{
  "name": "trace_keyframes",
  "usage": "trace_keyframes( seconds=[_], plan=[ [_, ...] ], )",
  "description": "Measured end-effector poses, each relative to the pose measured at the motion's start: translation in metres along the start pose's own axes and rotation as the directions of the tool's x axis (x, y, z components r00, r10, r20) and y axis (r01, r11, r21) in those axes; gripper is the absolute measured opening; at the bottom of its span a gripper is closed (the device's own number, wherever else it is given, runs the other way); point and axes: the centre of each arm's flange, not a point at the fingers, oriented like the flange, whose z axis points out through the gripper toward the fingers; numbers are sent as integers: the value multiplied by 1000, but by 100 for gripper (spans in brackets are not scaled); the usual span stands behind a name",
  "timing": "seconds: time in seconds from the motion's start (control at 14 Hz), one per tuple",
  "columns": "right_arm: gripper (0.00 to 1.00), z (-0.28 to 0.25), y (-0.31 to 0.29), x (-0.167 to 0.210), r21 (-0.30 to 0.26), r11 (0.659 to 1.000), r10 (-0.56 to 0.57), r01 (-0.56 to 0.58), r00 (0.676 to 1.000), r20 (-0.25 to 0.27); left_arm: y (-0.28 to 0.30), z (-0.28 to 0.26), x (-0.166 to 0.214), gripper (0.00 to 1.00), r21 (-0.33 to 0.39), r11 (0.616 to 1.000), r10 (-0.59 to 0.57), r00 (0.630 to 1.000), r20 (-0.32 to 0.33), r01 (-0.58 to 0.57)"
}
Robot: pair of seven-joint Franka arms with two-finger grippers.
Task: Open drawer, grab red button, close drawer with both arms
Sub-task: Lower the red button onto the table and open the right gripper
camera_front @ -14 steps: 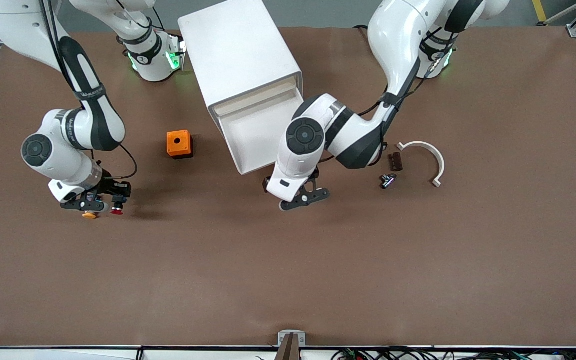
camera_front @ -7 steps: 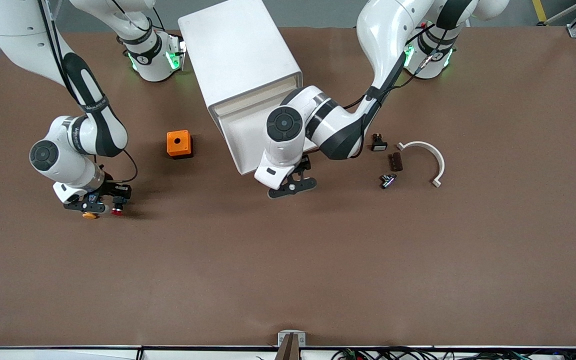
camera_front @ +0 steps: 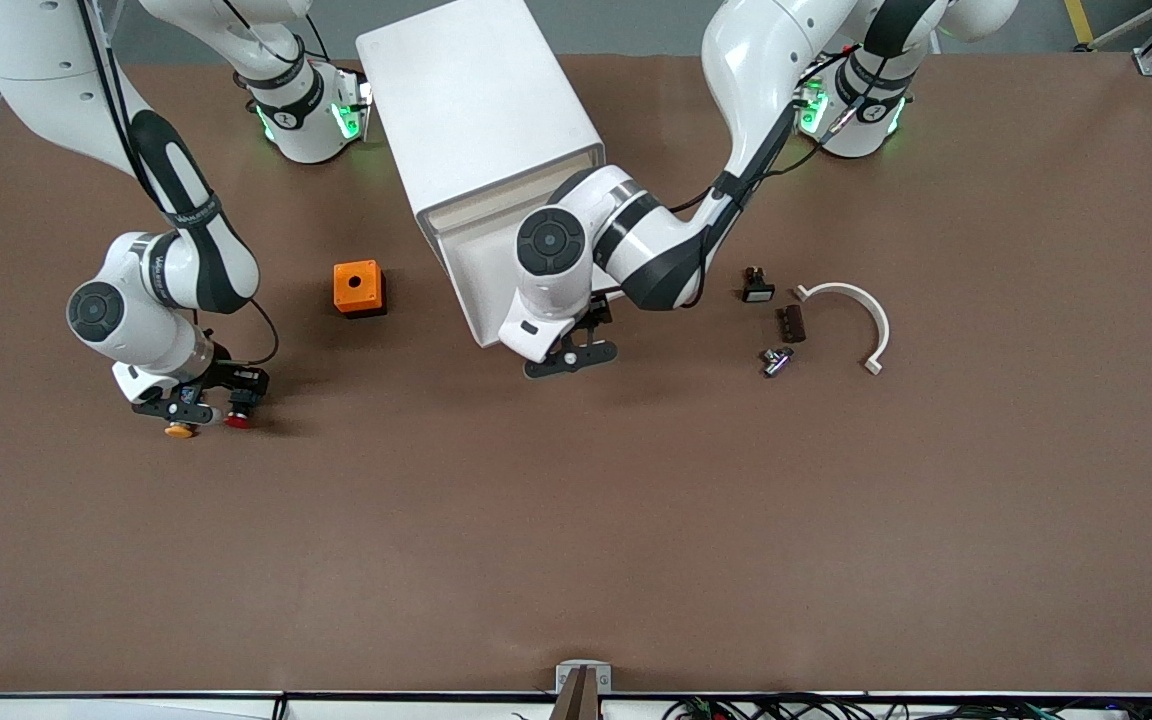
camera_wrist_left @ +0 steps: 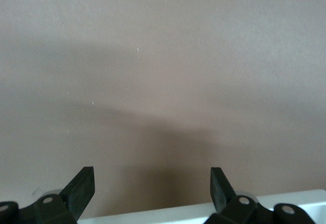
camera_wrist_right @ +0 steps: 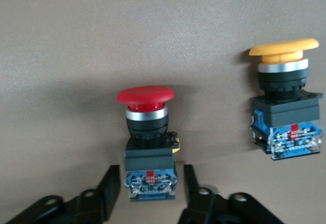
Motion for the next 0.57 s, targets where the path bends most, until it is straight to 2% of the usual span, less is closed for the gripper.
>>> trace_keyframes(
  seconds=[0.28, 0.43, 0.57],
  plan=[
    [100, -7, -4, 3, 3, 1000, 0, 0, 1000, -11, 1, -4, -19, 100, 39, 999, 22, 999, 45, -24],
    [100, -21, -6, 8, 4, 1000, 0, 0, 1000, 13, 2, -5, -29, 100, 53, 998, 30, 997, 74, -33],
    [100, -50, -8, 17, 5, 1000, -2, 2, 997, 79, 4, -5, -36, 100, 49, 998, 26, 994, 108, -32]
  ],
)
